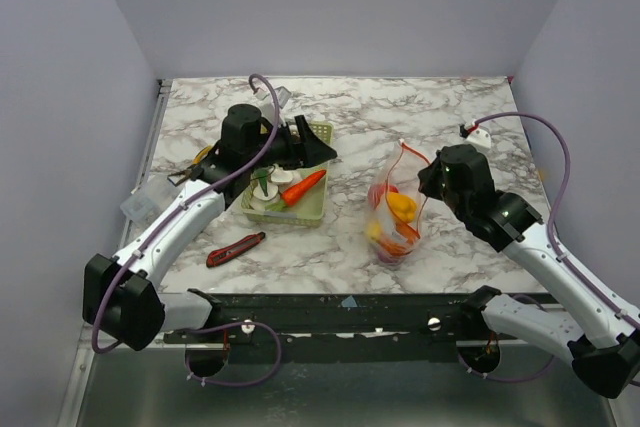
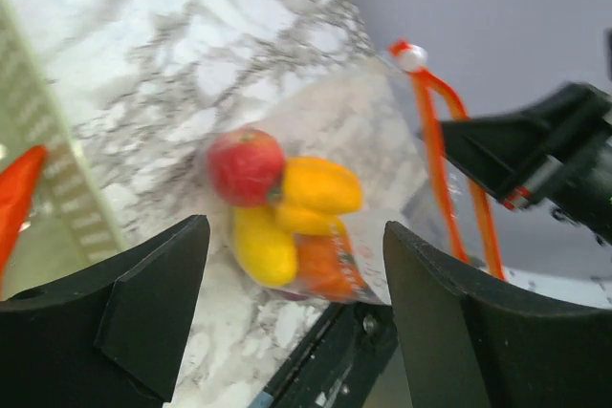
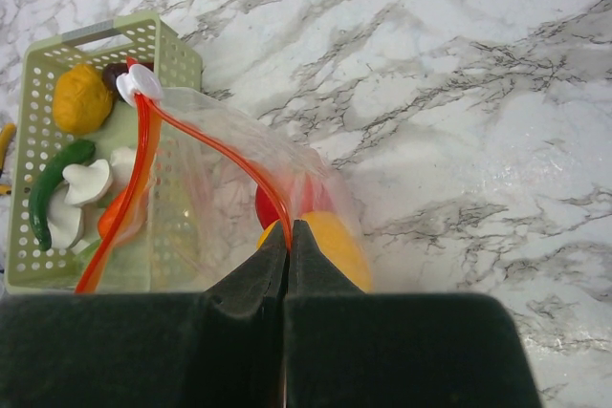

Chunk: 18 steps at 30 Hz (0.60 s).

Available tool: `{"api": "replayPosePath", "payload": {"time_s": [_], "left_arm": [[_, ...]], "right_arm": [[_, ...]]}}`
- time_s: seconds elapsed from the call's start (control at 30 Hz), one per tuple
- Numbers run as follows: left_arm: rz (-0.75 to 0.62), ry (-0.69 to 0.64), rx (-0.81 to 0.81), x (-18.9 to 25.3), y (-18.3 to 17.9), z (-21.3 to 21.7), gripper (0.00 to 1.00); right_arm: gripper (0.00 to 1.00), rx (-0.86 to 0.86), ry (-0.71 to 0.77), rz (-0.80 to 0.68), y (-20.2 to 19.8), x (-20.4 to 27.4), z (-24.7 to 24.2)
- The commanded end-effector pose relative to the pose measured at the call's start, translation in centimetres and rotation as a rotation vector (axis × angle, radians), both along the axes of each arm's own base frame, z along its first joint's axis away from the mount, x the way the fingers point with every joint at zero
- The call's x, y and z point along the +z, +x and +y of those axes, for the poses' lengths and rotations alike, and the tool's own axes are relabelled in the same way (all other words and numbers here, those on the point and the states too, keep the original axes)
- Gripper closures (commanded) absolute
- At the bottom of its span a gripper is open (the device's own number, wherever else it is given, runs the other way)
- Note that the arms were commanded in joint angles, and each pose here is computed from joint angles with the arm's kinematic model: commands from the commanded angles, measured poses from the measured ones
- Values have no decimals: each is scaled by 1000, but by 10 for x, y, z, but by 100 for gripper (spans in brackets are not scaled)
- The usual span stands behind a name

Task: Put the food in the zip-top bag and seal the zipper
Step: Adjust the zipper food storage bag at the center of the board, then pick up the fake fruit from the bin.

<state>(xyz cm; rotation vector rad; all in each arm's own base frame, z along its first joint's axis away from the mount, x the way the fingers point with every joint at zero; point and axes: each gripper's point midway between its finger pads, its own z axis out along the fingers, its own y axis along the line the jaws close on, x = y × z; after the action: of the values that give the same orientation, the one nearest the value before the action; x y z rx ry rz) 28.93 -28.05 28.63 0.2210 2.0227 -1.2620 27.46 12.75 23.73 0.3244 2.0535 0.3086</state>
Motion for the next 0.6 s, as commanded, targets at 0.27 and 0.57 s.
{"api": "replayPosePath", "payload": {"time_s": [0.27, 0.57], "left_arm": [[242, 402, 570, -124, 106, 107, 22], [250, 808, 540, -165, 161, 135, 26]], "right_arm": [[100, 11, -16, -13, 4, 7, 3], [100, 18, -11, -12, 4, 7, 4]]}}
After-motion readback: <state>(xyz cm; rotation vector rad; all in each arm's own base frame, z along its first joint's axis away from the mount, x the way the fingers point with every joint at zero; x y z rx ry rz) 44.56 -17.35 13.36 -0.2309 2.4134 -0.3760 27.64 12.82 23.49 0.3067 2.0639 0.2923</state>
